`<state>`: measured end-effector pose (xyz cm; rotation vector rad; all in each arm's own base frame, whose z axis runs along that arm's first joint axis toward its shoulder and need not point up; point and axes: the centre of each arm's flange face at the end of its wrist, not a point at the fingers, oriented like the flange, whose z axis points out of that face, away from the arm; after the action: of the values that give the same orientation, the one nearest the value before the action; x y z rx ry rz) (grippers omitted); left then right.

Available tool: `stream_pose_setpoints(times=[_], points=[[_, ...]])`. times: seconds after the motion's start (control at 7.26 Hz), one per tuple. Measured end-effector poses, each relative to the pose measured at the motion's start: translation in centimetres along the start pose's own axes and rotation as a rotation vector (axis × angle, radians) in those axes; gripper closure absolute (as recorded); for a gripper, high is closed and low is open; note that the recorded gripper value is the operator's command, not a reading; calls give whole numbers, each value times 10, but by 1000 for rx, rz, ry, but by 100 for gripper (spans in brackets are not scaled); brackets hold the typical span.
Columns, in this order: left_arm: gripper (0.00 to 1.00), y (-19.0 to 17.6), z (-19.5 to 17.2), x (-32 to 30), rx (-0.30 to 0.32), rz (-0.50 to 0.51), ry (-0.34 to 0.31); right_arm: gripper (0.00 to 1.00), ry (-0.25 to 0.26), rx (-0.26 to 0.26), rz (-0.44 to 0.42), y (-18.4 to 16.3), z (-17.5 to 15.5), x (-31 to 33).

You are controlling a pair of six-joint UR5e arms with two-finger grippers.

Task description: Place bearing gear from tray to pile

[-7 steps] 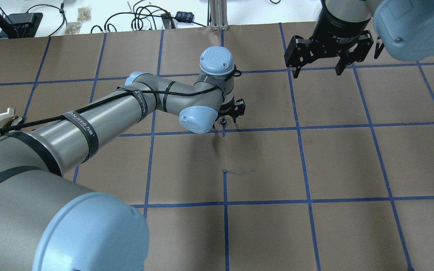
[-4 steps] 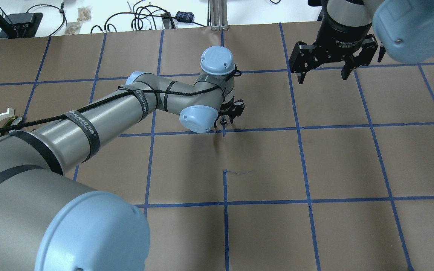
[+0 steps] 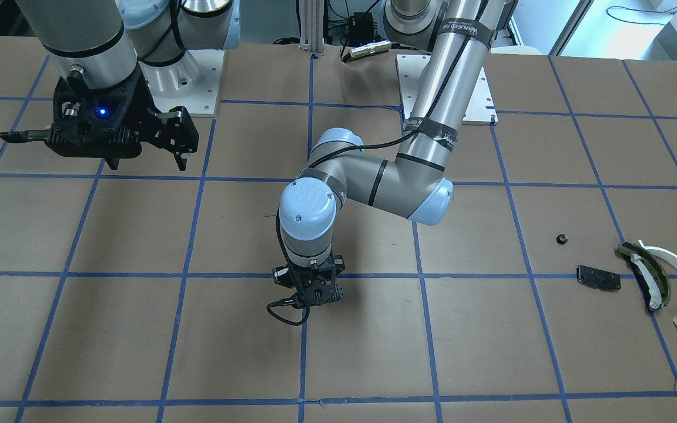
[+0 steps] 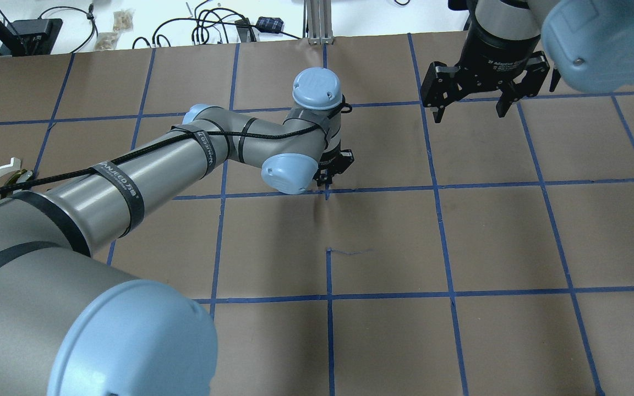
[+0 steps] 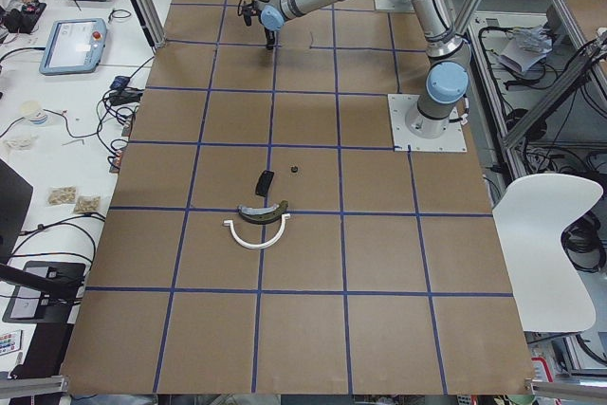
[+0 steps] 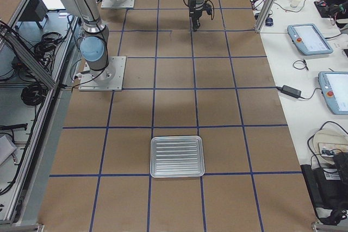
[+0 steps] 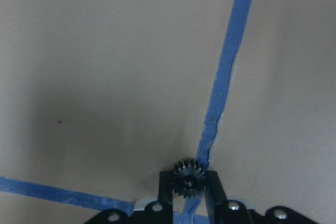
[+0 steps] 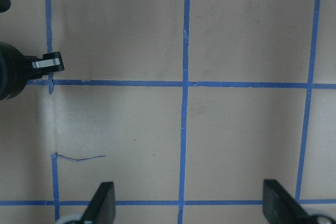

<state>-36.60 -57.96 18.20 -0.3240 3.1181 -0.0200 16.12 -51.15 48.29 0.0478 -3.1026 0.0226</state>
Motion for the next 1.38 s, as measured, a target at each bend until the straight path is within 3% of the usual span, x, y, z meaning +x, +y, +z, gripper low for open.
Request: stream_pose_setpoints(times=[0.28,0.55,0.69,1.1,1.38], points=[[100,-29,-35,-55,-14,49,-36,0,-2,-2,-2,-1,2,-2],[100,-79,-78,-183,-68,127,-46,0,-4,-4,-3,-2,3,-2],[100,-86,-84,-250,-106,160,-41,0,-4,-4,-4,-2,3,-2],[100,-67,-71,-423,-144,232,-12,0,-3,-2,-7,-2,1,-3],[100,-37,-53,-507,-152,219,8,0,-3,2,-10,-1,-3,-4]])
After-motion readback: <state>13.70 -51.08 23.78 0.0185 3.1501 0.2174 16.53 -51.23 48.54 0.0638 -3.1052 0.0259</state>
